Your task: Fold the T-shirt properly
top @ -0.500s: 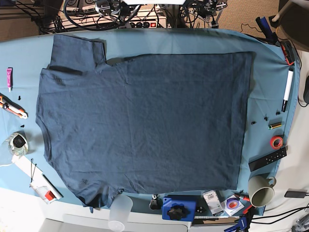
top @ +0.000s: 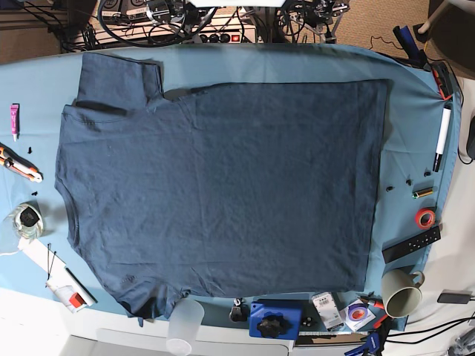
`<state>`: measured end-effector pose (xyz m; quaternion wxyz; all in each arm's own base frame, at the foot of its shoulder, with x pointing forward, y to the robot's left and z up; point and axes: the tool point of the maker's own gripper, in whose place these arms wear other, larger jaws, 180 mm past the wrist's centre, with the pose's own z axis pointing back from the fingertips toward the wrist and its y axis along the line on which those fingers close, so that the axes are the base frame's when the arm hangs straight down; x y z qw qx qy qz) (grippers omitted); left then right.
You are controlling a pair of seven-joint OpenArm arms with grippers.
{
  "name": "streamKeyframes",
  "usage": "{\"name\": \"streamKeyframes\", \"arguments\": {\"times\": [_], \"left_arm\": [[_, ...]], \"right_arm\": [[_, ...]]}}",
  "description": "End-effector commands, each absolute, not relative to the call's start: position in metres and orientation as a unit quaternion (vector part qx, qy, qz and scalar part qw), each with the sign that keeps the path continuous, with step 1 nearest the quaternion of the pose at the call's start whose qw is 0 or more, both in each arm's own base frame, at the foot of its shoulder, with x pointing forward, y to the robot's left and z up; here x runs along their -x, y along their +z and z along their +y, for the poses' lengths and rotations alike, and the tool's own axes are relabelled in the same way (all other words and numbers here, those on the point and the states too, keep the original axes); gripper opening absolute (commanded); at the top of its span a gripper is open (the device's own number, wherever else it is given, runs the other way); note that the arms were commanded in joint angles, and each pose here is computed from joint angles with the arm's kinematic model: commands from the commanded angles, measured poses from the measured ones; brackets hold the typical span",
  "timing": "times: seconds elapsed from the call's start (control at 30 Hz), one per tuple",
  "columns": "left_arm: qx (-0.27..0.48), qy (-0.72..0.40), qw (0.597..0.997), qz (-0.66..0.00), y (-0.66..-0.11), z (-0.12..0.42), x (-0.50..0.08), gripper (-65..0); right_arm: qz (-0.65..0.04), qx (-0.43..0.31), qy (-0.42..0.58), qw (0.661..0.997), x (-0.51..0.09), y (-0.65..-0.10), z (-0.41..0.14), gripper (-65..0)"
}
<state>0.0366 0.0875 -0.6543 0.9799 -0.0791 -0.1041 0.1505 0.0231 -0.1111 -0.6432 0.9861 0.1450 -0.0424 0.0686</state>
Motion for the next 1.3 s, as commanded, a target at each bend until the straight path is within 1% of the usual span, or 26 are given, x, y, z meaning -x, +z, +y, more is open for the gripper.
{"name": "streamKeyframes", "arguments": {"times": [0.0,0.43,0.77,0.87,0.93,1.1,1.27], "left_arm": [[0.083,0.151,0.979,-0.111,-0.653,0.086,-0.039,-65.0],[0.079,0.151,0.979,-0.111,-0.654,0.089,-0.035,-65.0],[0.051,0.145,0.982,-0.112,-0.654,0.125,-0.025,-65.0],[0.038,0.143,0.981,-0.128,-0.653,0.141,-0.026,-65.0],[0.031,0.141,0.982,-0.126,-0.652,0.149,-0.020,-65.0],[0.019,0.132,0.982,-0.136,-0.647,0.168,-0.012,-65.0],[0.049,0.114,0.980,-0.153,-0.633,0.169,-0.005,-65.0]], "right_arm": [[-0.048,-0.147,0.067,0.986,-0.026,-0.642,-0.112,-65.0],[-0.047,-0.147,0.067,0.986,-0.025,-0.642,-0.112,-65.0],[-0.047,-0.145,0.067,0.986,-0.026,-0.642,-0.116,-65.0],[-0.048,-0.139,0.067,0.987,-0.026,-0.642,-0.123,-65.0],[-0.050,-0.136,0.057,0.988,-0.028,-0.642,-0.131,-65.0],[-0.020,-0.134,0.015,0.991,-0.019,-0.641,-0.146,-65.0],[-0.007,-0.122,0.009,0.992,-0.011,-0.638,-0.165,-65.0]]}}
